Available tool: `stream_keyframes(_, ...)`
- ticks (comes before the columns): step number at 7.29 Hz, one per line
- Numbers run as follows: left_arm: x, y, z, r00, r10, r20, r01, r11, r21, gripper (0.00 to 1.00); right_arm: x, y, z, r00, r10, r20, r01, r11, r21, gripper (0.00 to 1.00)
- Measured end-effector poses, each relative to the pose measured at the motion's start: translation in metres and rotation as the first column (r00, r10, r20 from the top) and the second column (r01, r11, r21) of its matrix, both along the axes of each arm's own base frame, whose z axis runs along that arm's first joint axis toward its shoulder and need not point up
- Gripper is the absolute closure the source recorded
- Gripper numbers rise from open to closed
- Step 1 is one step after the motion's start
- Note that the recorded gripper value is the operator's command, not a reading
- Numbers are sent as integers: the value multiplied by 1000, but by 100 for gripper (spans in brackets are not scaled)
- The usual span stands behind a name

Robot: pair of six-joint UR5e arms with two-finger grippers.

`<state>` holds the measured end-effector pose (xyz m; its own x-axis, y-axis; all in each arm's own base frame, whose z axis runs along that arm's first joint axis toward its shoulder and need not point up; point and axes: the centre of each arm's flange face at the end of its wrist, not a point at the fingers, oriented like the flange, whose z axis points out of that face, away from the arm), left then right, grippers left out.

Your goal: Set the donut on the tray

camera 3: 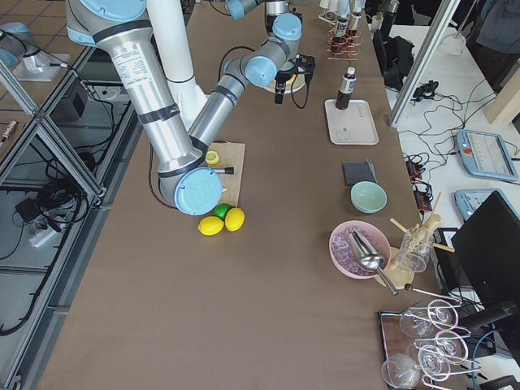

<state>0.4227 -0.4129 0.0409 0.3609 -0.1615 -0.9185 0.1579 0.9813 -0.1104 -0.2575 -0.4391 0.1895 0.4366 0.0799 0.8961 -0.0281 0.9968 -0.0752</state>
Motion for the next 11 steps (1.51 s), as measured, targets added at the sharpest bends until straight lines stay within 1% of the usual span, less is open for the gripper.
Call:
stream_keyframes(1, 1, 1, 0, 1000, -2, 0, 2, 1000, -1, 100, -4, 3, -2, 1000, -3, 7, 3, 1000, -4, 36)
stream_keyframes(2, 1, 3, -1, 1000, -3, -2, 3, 1000, 1, 100, -7, 5, -2, 1000, -5, 15, 5, 1000, -3, 40)
stream_keyframes(3, -1, 4, -2, 1000, -4, -5, 4, 1000, 3, 100, -10, 6, -2, 1000, -8, 19, 8, 1000, -2, 48)
stream_keyframes(5, -3, 6, -4, 1000, -3, -10, 3, 1000, 7, 100, -13, 8, -2, 1000, -13, 21, 13, 1000, -1, 92)
stream_keyframes(6, -3, 6, -4, 1000, -3, -11, 3, 1000, 7, 100, -14, 8, -2, 1000, -15, 22, 15, 1000, -2, 100)
stream_keyframes(11, -4, 7, -5, 1000, -3, -14, 3, 1000, 6, 100, -13, 11, -6, 999, -23, 32, 23, 1000, 1, 100)
